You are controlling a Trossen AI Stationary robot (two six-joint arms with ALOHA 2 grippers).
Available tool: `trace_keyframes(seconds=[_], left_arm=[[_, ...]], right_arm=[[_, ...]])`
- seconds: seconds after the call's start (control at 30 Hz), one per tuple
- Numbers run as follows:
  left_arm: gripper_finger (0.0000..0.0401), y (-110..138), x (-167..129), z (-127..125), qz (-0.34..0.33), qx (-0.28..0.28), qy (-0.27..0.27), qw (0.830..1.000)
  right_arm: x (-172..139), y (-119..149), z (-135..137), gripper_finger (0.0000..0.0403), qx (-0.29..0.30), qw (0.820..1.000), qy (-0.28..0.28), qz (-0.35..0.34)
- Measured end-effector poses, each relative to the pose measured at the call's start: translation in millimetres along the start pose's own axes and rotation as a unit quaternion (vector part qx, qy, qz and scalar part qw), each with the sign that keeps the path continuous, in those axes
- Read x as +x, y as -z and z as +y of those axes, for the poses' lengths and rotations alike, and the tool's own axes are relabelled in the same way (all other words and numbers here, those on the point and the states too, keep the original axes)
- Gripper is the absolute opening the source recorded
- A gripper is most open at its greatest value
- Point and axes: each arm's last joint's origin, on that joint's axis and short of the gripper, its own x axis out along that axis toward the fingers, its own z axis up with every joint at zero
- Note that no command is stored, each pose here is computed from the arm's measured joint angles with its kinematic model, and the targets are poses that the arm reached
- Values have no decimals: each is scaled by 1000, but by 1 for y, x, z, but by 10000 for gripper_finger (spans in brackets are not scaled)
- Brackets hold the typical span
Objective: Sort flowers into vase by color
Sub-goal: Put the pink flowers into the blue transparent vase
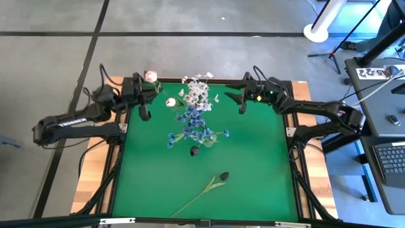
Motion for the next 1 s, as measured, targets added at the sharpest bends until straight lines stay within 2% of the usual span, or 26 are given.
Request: trace_keyframes(seconds=[0.2,0.33,0.43,0.6,0.73,1.0], left_arm=[[0,41,-8,0,-35,-25,-23,999],[0,64,-11,-1,-57,-49,-19,997],[0,68,-10,-3,-85,-56,4,995],[0,77,0,-4,-72,-64,29,995],[0,87,10,-5,-66,-64,30,995],[0,104,23,-6,-80,-66,42,994]], right_arm=[[6,24,1,166,40,999,-11,27],[18,45,6,166,61,997,-31,46],[26,63,9,166,68,995,-40,60],[36,82,8,166,77,994,-42,60],[46,87,5,166,88,993,-44,63],[64,91,1,166,115,987,-89,69]])
